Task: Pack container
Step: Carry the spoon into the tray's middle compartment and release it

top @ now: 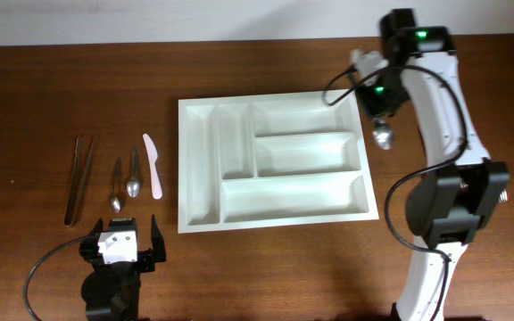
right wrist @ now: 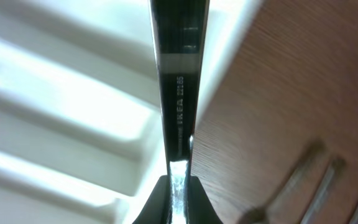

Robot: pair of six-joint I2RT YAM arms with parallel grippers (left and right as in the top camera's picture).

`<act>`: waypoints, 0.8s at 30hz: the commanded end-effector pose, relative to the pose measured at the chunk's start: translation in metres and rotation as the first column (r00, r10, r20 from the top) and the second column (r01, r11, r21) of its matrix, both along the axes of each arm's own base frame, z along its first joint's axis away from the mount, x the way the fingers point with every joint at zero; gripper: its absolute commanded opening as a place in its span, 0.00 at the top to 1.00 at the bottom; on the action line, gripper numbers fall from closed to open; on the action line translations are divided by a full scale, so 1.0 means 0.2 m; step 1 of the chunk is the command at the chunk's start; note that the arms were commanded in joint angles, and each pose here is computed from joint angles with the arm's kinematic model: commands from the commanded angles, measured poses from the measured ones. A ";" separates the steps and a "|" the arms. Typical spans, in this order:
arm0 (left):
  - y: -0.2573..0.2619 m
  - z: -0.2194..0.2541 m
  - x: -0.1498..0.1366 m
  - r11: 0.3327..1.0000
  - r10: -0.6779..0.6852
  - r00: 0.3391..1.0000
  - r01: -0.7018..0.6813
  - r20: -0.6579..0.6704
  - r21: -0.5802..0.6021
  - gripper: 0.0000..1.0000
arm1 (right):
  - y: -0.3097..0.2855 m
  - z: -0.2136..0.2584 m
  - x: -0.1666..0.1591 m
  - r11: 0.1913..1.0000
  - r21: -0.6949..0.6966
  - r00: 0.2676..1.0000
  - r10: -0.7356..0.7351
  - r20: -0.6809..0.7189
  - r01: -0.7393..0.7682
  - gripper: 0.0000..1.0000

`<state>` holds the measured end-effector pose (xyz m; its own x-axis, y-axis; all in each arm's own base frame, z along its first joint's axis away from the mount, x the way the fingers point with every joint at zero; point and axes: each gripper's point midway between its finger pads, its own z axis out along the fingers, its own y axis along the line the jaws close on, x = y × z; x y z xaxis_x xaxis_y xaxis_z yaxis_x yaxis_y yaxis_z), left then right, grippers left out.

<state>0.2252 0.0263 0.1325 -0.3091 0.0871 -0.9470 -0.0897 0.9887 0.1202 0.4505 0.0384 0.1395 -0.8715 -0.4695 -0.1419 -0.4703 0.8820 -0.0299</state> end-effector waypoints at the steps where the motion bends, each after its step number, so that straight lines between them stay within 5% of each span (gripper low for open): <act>1: 0.00 -0.01 0.00 1.000 -0.001 1.000 0.001 -0.001 0.018 0.01 | 0.20 0.10 -0.02 0.979 0.028 0.978 0.201 0.054 -0.202 0.96; 9: 0.00 -0.01 0.00 1.000 -0.002 1.000 0.002 -0.001 0.018 0.01 | 0.59 0.11 -0.12 0.783 0.083 0.787 0.607 0.111 -0.616 0.96; 18: 0.00 -0.01 0.00 1.000 -0.001 1.000 0.001 -0.001 0.018 0.01 | 0.67 0.02 -0.22 0.595 0.094 0.602 0.793 0.090 -0.798 0.96; 24: 0.00 -0.01 0.00 1.000 -0.001 1.000 0.001 -0.001 0.018 0.01 | 0.64 -0.13 -0.32 0.536 0.139 0.544 0.839 0.026 -0.833 0.96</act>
<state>0.2253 0.0263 0.1326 -0.3088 0.0871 -0.9471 -0.0898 0.9887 0.1202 0.3981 0.1641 0.1152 -0.1747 -0.9635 -0.2026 -0.9841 0.1640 0.0685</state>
